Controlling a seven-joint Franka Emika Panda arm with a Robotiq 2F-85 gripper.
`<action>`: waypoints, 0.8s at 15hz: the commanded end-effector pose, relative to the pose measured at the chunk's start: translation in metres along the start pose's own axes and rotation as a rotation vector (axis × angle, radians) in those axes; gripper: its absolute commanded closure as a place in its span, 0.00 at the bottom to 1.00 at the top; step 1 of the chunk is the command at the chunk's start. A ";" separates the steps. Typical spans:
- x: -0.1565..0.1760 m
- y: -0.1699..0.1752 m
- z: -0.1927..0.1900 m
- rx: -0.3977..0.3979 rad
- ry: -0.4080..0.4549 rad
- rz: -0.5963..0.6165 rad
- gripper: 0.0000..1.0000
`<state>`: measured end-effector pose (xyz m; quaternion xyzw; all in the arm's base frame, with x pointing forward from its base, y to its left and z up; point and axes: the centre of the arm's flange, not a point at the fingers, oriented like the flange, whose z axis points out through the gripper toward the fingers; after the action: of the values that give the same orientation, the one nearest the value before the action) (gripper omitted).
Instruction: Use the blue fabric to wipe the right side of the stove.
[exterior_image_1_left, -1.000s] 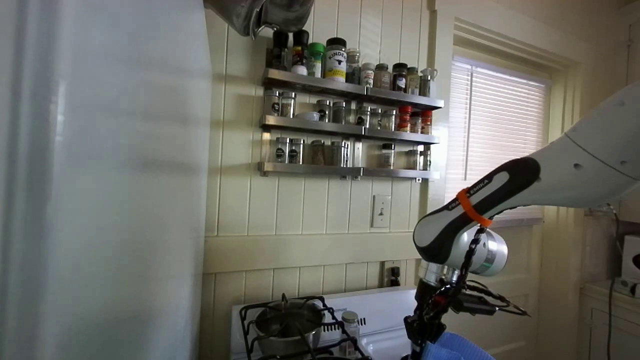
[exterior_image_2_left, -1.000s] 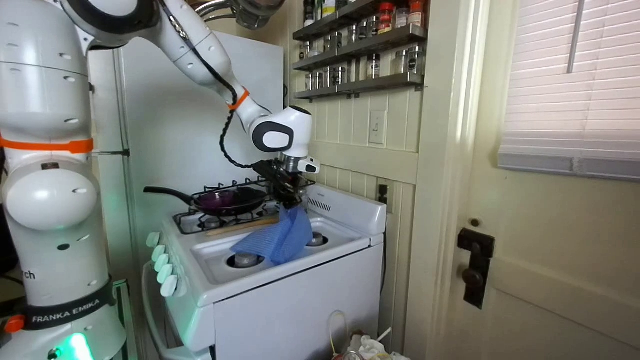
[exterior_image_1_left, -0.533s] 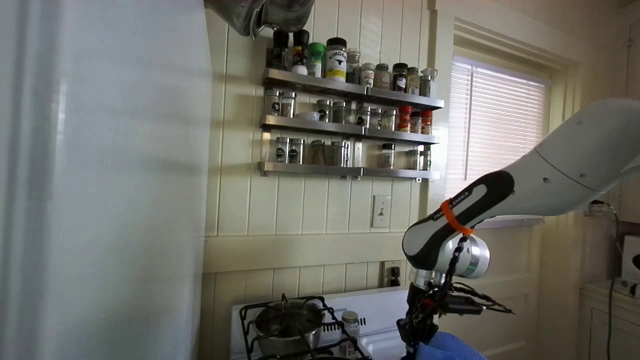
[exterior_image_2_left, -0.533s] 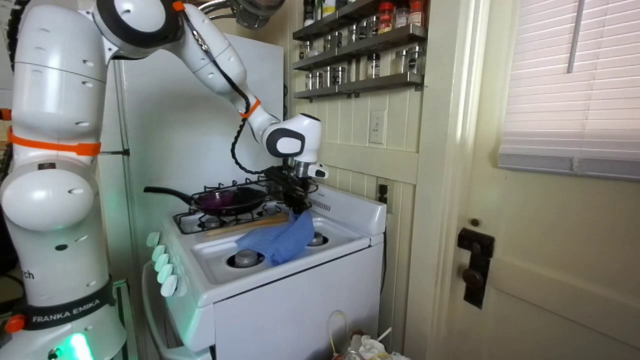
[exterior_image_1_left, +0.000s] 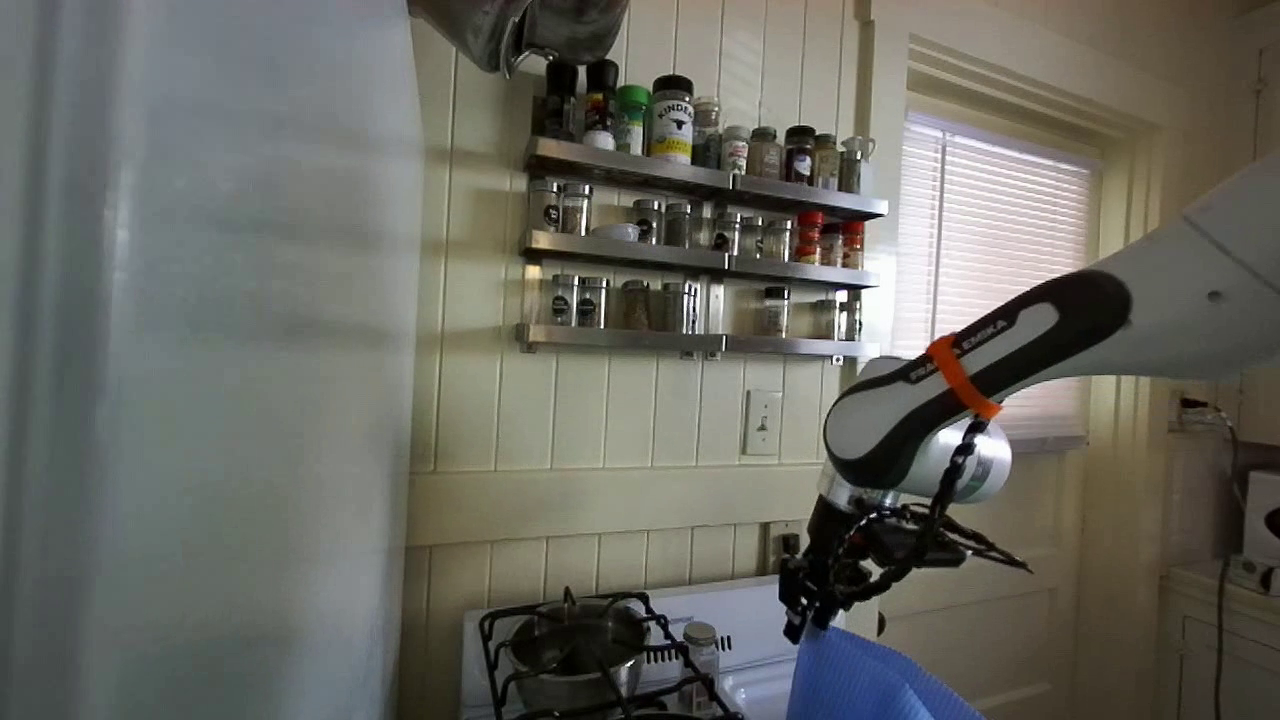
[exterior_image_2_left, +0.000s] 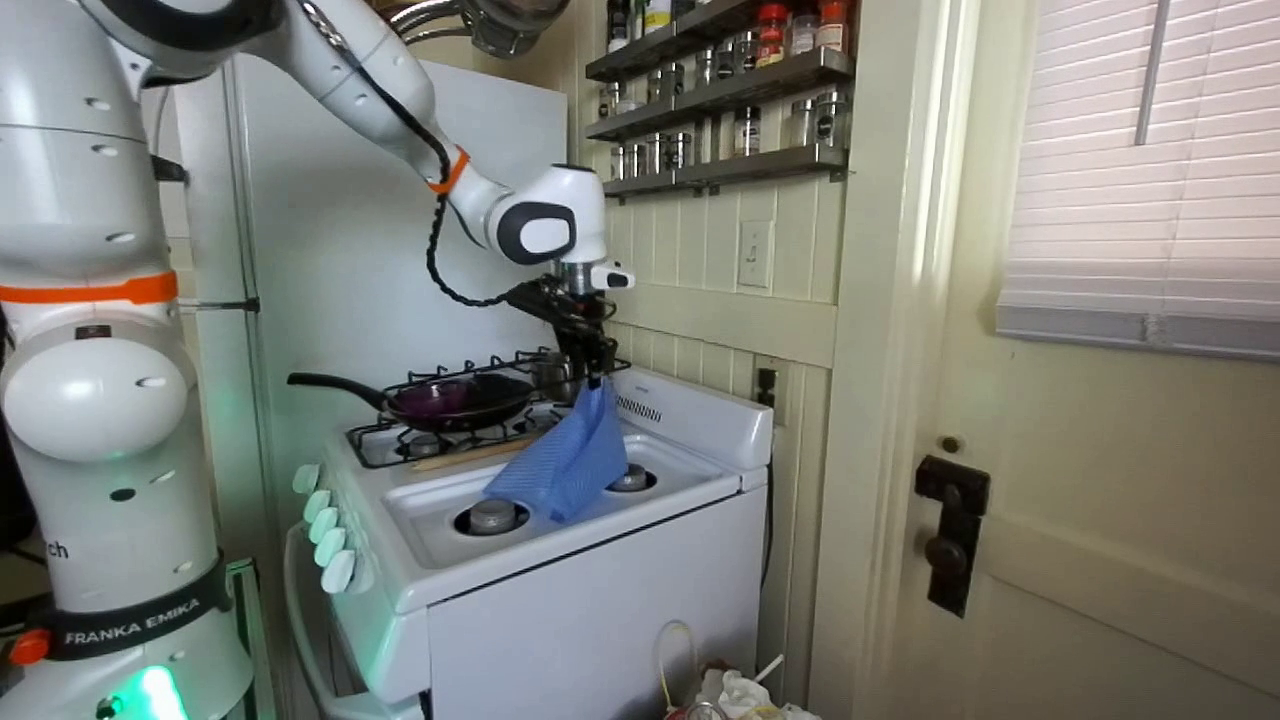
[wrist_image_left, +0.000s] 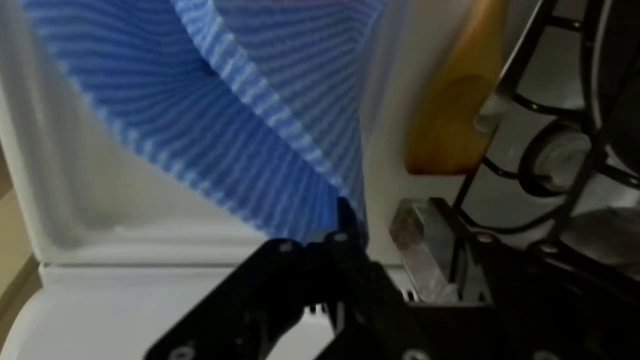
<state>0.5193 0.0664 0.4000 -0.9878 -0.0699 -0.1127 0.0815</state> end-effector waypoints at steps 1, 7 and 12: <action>-0.049 -0.029 -0.076 -0.008 0.151 -0.021 0.85; -0.089 -0.034 -0.124 -0.120 0.126 0.081 1.00; -0.083 -0.020 -0.120 -0.112 0.118 0.057 0.97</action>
<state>0.4113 0.0548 0.4985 -0.9841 -0.0303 -0.1720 0.0333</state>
